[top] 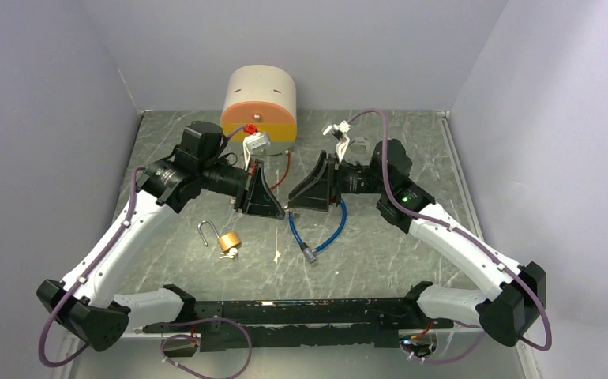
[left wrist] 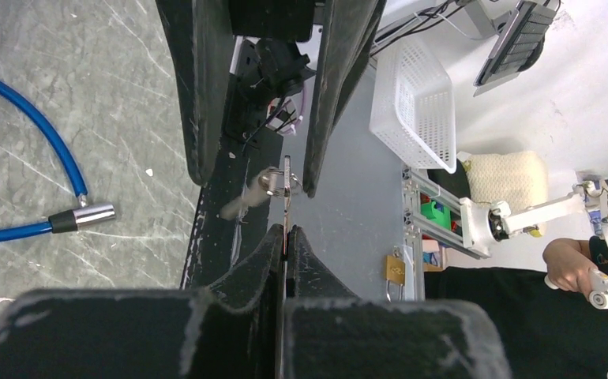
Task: Unlock with the key
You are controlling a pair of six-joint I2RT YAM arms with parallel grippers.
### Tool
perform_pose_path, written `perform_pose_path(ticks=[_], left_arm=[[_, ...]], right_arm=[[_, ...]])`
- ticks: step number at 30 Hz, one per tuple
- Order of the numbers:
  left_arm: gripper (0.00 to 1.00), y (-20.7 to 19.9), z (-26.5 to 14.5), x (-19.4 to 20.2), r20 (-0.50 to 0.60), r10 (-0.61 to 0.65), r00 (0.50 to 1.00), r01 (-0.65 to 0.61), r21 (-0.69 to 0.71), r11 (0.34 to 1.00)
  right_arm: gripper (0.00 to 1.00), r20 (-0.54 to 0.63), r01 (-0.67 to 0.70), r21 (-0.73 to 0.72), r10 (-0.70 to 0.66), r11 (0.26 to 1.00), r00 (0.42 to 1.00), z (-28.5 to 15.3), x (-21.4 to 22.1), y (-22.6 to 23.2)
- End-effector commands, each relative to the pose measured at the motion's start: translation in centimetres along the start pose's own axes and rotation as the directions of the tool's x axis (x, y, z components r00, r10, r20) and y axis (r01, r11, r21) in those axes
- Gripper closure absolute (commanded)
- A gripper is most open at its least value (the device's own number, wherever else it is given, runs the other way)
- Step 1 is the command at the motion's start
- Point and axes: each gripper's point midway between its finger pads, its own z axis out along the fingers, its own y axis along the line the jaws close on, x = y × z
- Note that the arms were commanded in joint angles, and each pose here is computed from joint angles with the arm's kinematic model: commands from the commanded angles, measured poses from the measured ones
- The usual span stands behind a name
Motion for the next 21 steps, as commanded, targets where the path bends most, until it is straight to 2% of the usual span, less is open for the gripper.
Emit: perform_pose_path(ticks=[1,4,7,8,13,14,17,19,21], left_arm=[[0.97,-1.0,-0.4,-1.2,0.036,0.099,0.994,-0.099,0.009,0.995],[0.98,-0.8,-0.4,-1.2,0.032,0.098,0.995,-0.099,0.008,0.995],[0.97,-0.8,-0.3,-1.2,0.021,0.101,0.995,-0.101,0.014,0.995],[0.98,-0.8,-0.3,-1.2,0.018,0.102,0.995,-0.103,0.014,0.995],[0.98,-0.4,-0.3,-1.5,0.021,0.103,0.994,-0.103,-0.016,0.995],[0.92,-0.1,-0.3,-1.7,0.025,0.099,0.995,-0.098,-0.032,0.995],[0.58,1.5,-0.3,-2.2,0.05,0.083,0.995,-0.076,-0.124,0.989],[0.32,4.2,-0.7,-2.7,0.097,0.055,0.994,-0.027,-0.273,0.962],[0.15,7.7,-1.3,-2.8,0.169,0.017,0.985,0.058,-0.431,0.901]], right_arm=[[0.59,-0.052,0.03,-0.069,-0.033,0.997,0.998,0.1,0.0,1.6],[0.8,-0.059,0.021,-0.088,-0.026,0.996,0.998,0.1,0.3,1.8],[0.97,-0.064,0.029,-0.11,-0.036,0.994,0.997,-0.1,0.4,2.2],[1.0,-0.069,0.029,-0.111,-0.037,0.993,0.997,-0.2,0.5,2.2],[1.0,-0.075,0.037,-0.096,-0.044,0.995,0.996,-0.3,0.6,2.2],[1.0,-0.065,0.043,-0.075,-0.048,0.996,0.997,-0.4,0.5,1.8],[1.0,-0.019,0.036,0.051,-0.035,0.998,0.999,-0.8,0.1,-0.5],[1.0,0.025,-0.008,0.181,0.003,0.984,1.0,-1.9,0.2,-3.4],[1.0,0.088,-0.099,0.344,0.073,0.934,0.993,-3.9,0.9,-7.4]])
